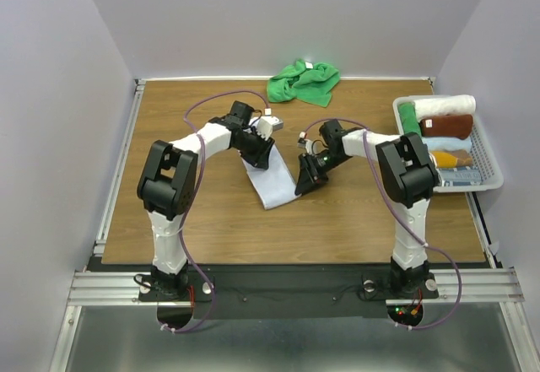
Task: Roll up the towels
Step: Fold the towel
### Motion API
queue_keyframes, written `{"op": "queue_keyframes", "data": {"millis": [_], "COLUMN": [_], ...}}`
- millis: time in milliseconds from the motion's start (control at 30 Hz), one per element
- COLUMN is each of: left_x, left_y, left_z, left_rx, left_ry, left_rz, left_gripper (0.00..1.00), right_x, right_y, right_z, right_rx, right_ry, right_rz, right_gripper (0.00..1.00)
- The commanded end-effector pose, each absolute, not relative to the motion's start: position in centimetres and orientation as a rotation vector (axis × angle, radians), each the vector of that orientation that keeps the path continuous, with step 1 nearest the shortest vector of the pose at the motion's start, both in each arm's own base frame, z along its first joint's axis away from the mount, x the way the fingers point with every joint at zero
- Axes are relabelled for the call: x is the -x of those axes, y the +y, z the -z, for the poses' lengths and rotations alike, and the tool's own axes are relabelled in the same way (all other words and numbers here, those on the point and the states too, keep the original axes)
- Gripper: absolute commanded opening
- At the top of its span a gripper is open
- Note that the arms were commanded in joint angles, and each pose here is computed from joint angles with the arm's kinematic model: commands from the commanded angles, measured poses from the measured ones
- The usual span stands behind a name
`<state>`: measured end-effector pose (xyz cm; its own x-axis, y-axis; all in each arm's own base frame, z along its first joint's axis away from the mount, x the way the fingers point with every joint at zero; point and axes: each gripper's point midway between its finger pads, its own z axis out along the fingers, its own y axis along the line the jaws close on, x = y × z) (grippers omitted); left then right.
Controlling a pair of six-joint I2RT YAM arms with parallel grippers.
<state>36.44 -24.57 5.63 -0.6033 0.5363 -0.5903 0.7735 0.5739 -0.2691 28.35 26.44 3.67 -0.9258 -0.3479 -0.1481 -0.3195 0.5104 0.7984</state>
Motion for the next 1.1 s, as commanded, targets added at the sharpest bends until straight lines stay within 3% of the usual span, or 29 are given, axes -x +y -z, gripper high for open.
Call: {"op": "queue_keyframes", "data": {"millis": [0, 133, 200, 267, 367, 500, 733, 933, 1067], "left_x": [-39.0, -40.3, -41.0, -41.3, -40.6, -38.8, -32.8, -24.2, -22.0], "left_y": [-26.0, -26.4, -26.6, -26.9, -26.5, -25.4, -21.4, -20.5, -21.7], "left_z": [-6.7, -6.5, -6.6, -7.1, -9.8, -15.1, -18.7, -11.4, -9.9], "left_rx": [-1.036, -1.035, -1.033, -1.033, -1.047, -1.114, -1.303, -1.67, -1.741], "left_ry": [2.295, 2.29, 2.282, 2.275, 2.219, 2.06, 1.77, 1.604, 1.485], "left_rz": [0.742, 0.729, 0.722, 0.729, 0.737, 0.681, 0.46, 0.234, 0.171], "left_gripper": [0.42, 0.41, 0.41, 0.41, 0.53, 0.61, 0.67, 0.68, 0.68], "right_x": [-27.2, -25.1, -23.8, -23.5, -23.3, -23.2, -26.0, -30.3, -31.2], "right_y": [28.6, 29.1, 29.3, 29.3, 29.2, 28.7, 27.5, 29.9, 31.7], "right_z": [-2.7, -2.0, -1.9, -2.4, -3.5, -5.9, -10.7, -13.5, -13.2], "right_rx": [-0.607, -0.608, -0.586, -0.589, -0.592, -0.614, -0.706, -0.749, -0.718], "right_ry": [-2.662, -2.616, -2.578, -2.579, -2.584, -2.624, -2.804, -2.832, -2.765], "right_rz": [1.44, 1.425, 1.432, 1.443, 1.458, 1.491, 1.539, 1.631, 1.665], "right_gripper": [0.31, 0.17, 0.03, 0.02, 0.33, 0.56, 0.54, 0.52, 0.47]}}
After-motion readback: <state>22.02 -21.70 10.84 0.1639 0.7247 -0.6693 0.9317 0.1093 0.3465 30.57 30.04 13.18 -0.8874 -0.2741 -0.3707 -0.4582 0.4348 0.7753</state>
